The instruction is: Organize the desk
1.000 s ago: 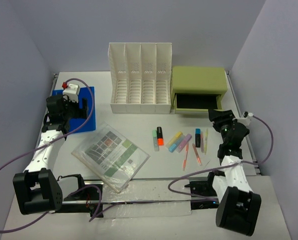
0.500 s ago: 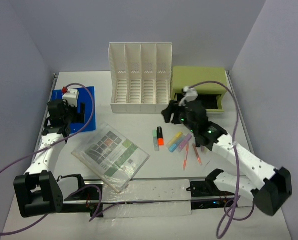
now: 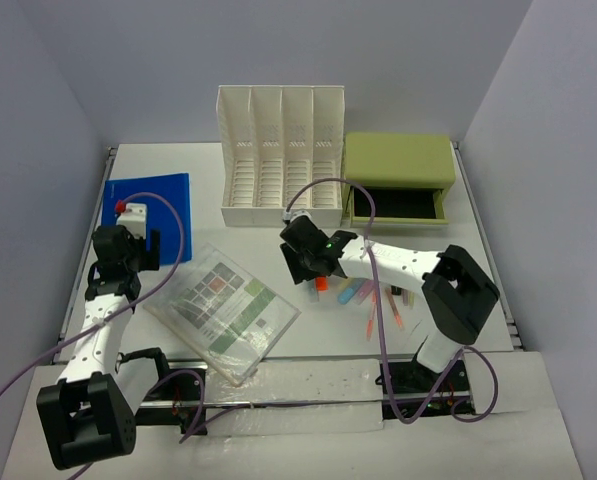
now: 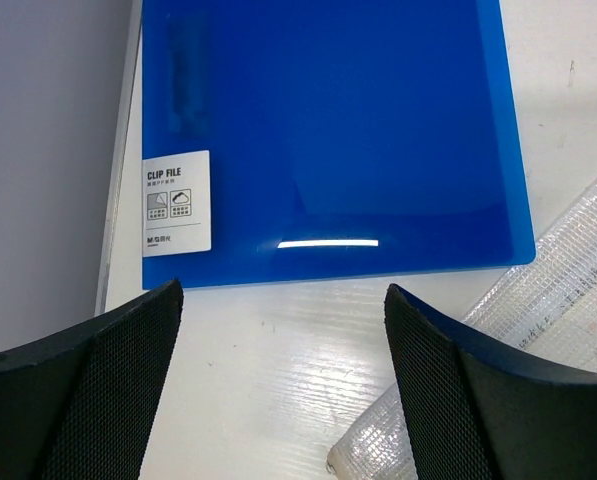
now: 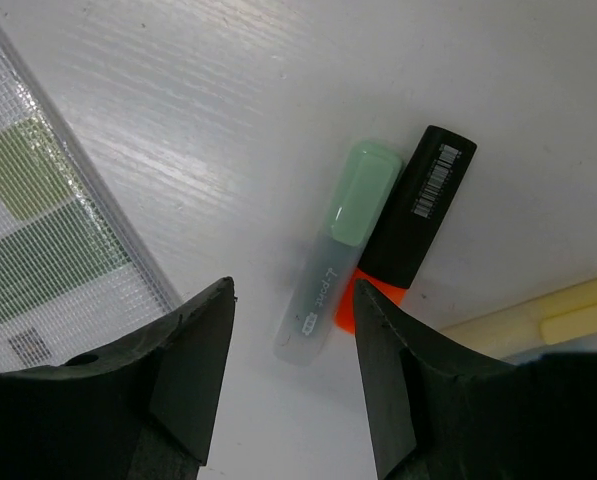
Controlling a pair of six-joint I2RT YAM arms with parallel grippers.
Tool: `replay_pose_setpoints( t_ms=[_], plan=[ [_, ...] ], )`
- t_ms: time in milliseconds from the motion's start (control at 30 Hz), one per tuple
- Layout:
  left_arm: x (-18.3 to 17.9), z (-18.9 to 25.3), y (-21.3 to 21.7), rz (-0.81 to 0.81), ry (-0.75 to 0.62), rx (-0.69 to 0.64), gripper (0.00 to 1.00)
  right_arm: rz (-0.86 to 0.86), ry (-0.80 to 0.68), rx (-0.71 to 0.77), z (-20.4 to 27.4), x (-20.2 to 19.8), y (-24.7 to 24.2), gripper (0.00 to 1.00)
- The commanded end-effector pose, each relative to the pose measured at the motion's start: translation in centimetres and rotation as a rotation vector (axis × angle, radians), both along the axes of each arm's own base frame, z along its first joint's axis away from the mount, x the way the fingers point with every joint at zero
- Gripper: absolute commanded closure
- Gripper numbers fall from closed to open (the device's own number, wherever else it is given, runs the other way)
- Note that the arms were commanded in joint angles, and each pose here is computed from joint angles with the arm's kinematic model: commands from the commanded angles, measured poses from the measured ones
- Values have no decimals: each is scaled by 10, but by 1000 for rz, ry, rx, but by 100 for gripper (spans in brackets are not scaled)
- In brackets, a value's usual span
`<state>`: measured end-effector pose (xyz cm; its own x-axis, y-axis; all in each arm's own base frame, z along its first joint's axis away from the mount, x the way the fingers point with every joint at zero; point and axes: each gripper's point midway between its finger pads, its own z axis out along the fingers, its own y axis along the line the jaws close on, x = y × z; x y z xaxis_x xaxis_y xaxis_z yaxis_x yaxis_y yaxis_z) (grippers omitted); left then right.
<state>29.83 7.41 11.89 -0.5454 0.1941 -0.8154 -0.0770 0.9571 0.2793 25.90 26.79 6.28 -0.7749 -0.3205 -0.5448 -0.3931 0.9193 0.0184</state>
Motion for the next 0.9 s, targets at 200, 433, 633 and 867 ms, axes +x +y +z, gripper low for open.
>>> replay_pose_setpoints(
  t_ms=[200,433,633,867],
  plan=[
    [6,3,4,9,-25,8,12,-32,48,-84,-34,1,-5,47],
    [6,4,4,10,-31,7,12,-37,79,-116,-50,-2,-7,53],
    [6,3,4,9,-28,7,12,-15,82,-145,-58,-8,-4,77],
    [5,2,3,9,-23,5,12,81,-61,0,8,12,28,100]
  ],
)
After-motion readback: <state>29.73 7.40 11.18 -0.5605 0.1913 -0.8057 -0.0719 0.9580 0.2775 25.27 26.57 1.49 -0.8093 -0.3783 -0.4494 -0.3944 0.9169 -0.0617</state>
